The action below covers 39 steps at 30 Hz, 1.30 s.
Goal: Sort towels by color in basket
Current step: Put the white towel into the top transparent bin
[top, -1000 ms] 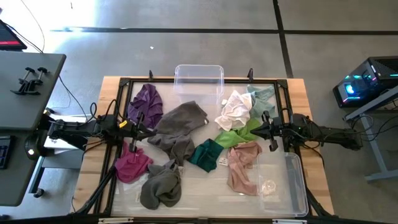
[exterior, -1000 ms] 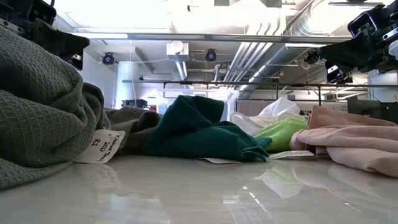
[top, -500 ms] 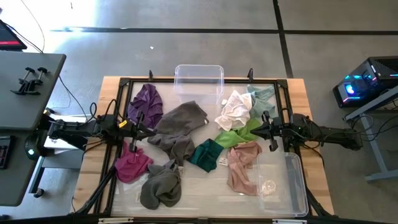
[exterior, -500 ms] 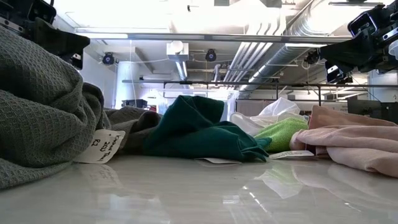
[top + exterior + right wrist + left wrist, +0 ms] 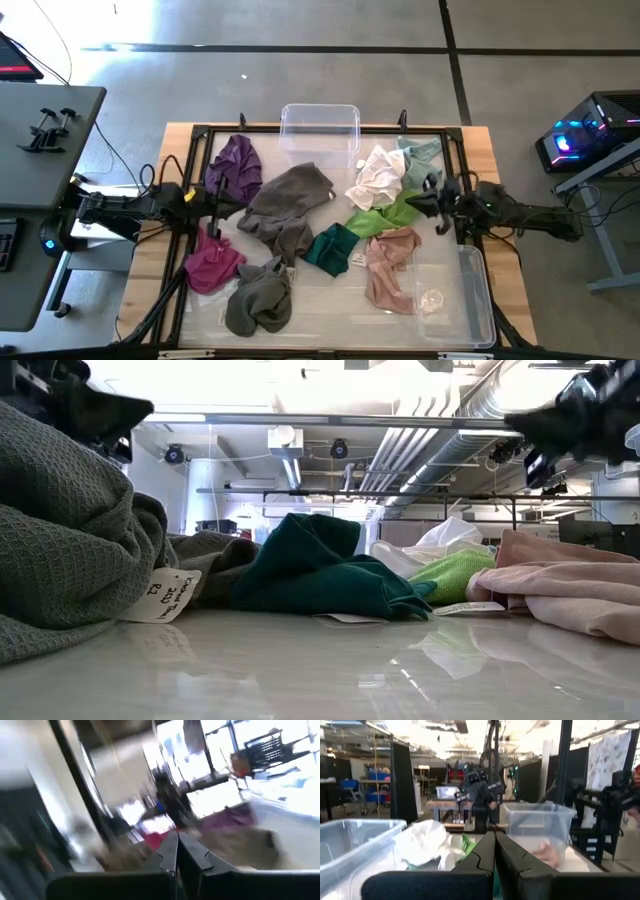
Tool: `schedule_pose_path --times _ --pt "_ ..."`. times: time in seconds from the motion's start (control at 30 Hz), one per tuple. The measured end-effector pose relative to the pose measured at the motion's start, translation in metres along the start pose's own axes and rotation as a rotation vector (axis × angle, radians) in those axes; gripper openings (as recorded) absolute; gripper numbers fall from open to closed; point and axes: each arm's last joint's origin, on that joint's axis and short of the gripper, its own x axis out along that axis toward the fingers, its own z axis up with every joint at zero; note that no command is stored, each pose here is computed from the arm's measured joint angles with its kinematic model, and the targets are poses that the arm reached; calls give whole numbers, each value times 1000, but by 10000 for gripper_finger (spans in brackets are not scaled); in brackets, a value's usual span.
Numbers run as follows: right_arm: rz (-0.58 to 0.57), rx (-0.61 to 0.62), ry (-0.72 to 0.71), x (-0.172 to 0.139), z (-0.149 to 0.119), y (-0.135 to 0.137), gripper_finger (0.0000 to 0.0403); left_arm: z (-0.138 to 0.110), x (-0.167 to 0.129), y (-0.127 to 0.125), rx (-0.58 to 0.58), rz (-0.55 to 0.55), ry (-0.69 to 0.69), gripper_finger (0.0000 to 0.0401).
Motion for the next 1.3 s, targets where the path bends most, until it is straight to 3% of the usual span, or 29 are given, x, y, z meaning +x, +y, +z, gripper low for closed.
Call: schedule_pose_path --times 0.1,0.27,0.5,0.67,0.77,0.87,1.1,1.3 --pt "-55 112 -158 0 13 2 0 0 0 0 0 0 3 0" --pt "-143 117 -175 8 49 19 0 -1 0 0 37 14 15 0" --pt "-457 67 190 62 90 32 0 1 0 1 52 30 -12 0" --pt "-723 78 532 108 99 18 8 8 0 2 16 76 -85 0" --pt "-831 115 736 129 98 0 33 10 0 3 15 100 -97 0" --pt "-821 131 899 149 88 -21 75 10 0 3 -5 101 -100 0" --pt "-697 -56 1219 180 46 -70 192 10 0 3 -36 101 -102 0" --pt "-823 -105 1406 180 10 -110 238 9 -1 5 -89 165 -101 0"
